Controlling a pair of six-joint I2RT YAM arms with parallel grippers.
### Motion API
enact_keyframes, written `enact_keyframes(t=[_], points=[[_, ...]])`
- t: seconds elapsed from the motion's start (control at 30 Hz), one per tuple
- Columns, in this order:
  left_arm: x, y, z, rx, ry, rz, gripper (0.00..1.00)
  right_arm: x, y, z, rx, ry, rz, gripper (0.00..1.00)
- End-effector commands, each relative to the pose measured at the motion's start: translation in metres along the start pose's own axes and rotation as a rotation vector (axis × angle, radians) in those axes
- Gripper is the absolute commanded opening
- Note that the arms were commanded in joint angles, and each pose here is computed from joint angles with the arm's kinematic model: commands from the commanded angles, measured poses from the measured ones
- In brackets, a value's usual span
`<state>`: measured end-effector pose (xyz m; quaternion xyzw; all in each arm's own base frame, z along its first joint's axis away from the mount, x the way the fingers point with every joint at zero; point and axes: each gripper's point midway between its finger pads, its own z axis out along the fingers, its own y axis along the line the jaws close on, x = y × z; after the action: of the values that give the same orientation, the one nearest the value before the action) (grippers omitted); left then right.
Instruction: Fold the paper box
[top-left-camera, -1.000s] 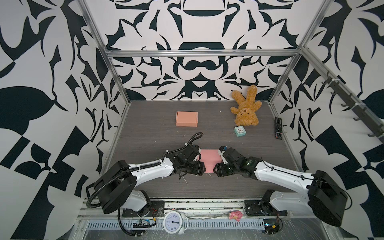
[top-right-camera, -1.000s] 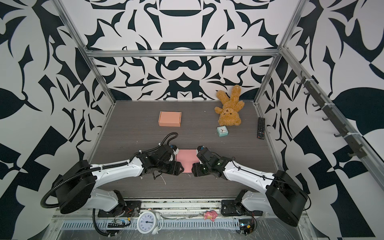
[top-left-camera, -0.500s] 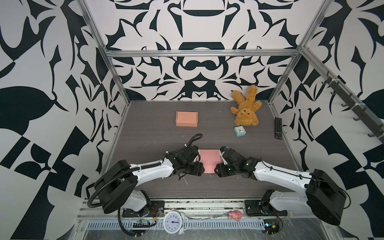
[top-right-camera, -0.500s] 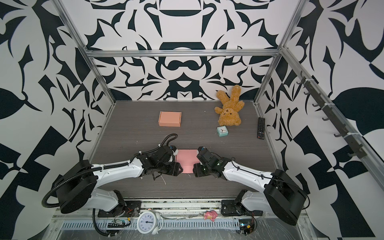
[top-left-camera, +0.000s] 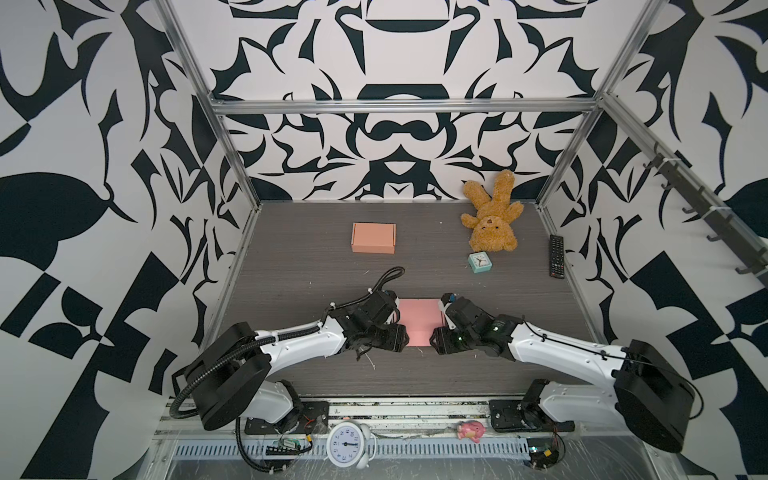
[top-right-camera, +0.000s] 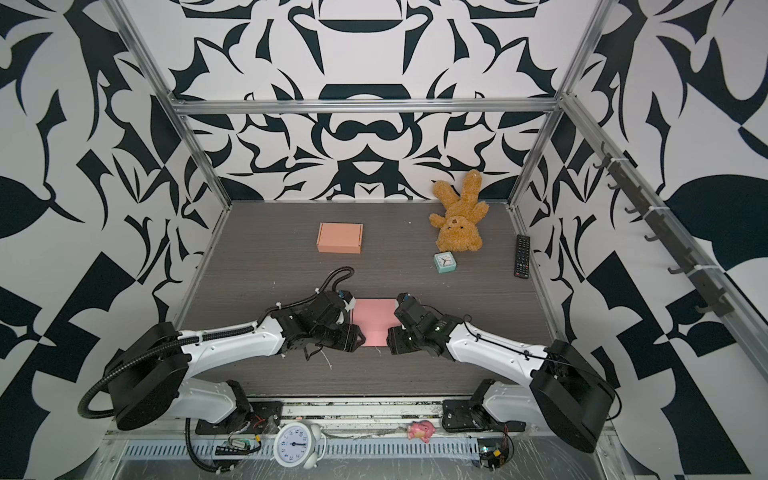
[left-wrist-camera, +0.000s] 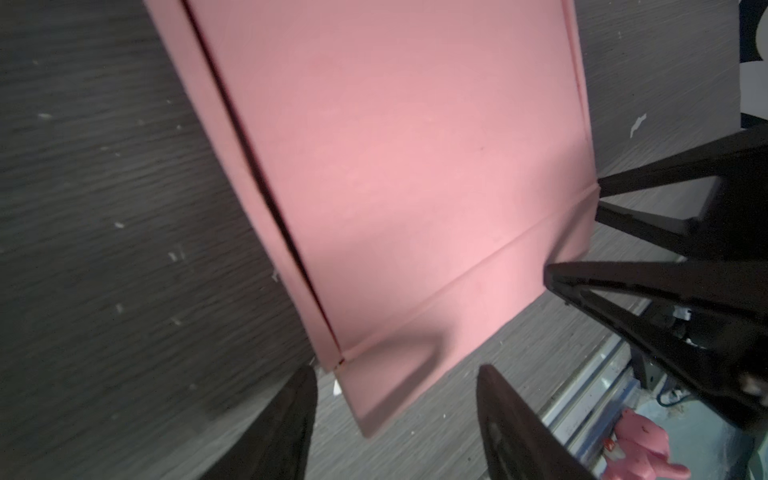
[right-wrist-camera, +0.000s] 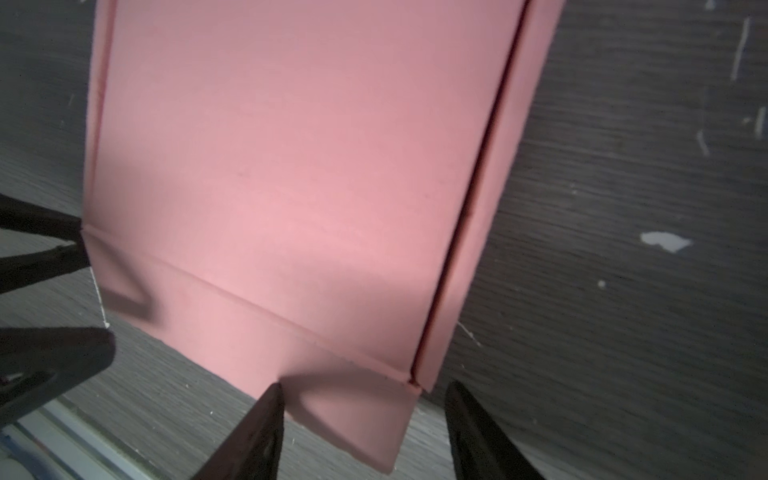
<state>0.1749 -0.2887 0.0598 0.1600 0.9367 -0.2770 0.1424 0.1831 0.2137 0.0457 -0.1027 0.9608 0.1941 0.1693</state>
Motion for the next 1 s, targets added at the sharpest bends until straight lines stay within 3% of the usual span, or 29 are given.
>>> enact_keyframes(t=[0.0,0.2,0.63,0.97], points=[[-0.010,0.001,-0.015,-0.014,-0.018,0.027,0.65,-0.008,0.002,-0.011,0.011,-0.033,-0.006,0.66],[-0.046,0.002,-0.023,0.029,-0.031,0.042,0.70,-0.013,0.004,-0.019,0.014,-0.047,-0.016,0.68],[-0.130,-0.007,0.006,0.124,-0.002,0.080,0.78,-0.013,0.006,-0.014,0.020,-0.024,-0.028,0.69],[-0.140,-0.004,0.037,0.150,0.063,0.077,0.80,-0.006,0.001,-0.007,0.025,-0.013,-0.023,0.69]])
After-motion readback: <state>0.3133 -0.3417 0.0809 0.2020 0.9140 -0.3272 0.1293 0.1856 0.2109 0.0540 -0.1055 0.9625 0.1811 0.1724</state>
